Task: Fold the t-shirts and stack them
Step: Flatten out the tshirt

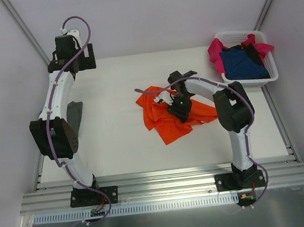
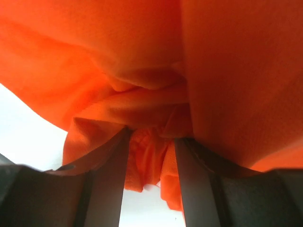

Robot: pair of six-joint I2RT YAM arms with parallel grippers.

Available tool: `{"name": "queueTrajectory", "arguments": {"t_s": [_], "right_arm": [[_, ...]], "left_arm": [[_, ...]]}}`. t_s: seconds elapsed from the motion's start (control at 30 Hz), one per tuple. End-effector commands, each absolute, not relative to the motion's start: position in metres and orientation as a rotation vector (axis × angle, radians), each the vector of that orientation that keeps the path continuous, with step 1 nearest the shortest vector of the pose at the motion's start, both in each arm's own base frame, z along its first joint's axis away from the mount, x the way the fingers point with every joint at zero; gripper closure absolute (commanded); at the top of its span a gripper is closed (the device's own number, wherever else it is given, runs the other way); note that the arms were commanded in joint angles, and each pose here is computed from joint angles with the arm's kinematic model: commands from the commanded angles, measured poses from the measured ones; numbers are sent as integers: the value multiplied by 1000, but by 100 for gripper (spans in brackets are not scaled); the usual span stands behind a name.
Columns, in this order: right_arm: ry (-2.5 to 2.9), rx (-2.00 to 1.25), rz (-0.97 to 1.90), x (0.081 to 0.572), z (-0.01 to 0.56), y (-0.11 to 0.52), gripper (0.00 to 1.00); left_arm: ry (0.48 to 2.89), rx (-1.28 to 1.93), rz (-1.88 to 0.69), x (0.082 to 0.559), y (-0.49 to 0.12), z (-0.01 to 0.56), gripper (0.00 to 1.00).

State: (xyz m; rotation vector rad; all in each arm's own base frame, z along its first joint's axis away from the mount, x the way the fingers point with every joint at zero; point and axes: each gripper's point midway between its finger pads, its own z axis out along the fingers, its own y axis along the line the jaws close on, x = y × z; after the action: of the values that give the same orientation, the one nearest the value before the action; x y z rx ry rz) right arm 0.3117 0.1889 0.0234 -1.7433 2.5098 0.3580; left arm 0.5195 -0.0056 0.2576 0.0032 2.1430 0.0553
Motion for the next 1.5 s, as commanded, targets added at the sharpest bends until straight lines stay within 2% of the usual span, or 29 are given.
{"name": "queueTrajectory", "arguments": {"t_s": [0.0,0.13,0.2,0.27,0.3,0.33,0.53,0.63,0.67,0.77,0.83,0.93,1.03,1.1,1.27,1.47], "right_arm": [[2493,-1673,122,350,18,183,53],[2514,-1611,32,365,12,181,53],[2500,-1593,-7,374,13,180,59],[2497,-1573,-79,381,19,173,88],[2493,-1559,-84,384,23,173,97],[2476,-1528,-87,390,35,175,99],[2383,-1415,-117,412,113,179,91],[2321,-1404,-153,420,138,179,84],[2307,-1412,-167,421,141,178,85],[2328,-1457,-222,421,129,165,88],[2366,-1456,-214,419,120,156,80],[2446,-1385,-166,413,104,138,76],[2504,-1288,-74,408,94,120,63],[2536,-1258,4,403,91,115,61],[2565,-1151,26,402,91,86,60],[2465,-1132,66,396,106,89,60]], "left_arm": [[2074,2,21,514,-12,287,1],[2076,0,22,512,-12,287,1],[2076,0,22,512,-12,287,1],[2079,-5,17,512,-12,285,1],[2079,-2,19,512,-12,285,1],[2077,-4,15,512,-13,286,1],[2076,-5,0,516,-15,286,1],[2070,-5,-9,520,-16,288,1],[2074,-5,-9,523,-17,285,1],[2069,-1,-20,528,-18,286,1],[2060,5,-27,531,-20,290,1],[2058,11,-38,534,-22,290,1],[2055,12,-40,534,-22,291,1],[2057,11,-41,534,-22,290,1],[2063,28,-69,534,-27,288,1],[2070,37,-78,535,-29,283,1]]}}
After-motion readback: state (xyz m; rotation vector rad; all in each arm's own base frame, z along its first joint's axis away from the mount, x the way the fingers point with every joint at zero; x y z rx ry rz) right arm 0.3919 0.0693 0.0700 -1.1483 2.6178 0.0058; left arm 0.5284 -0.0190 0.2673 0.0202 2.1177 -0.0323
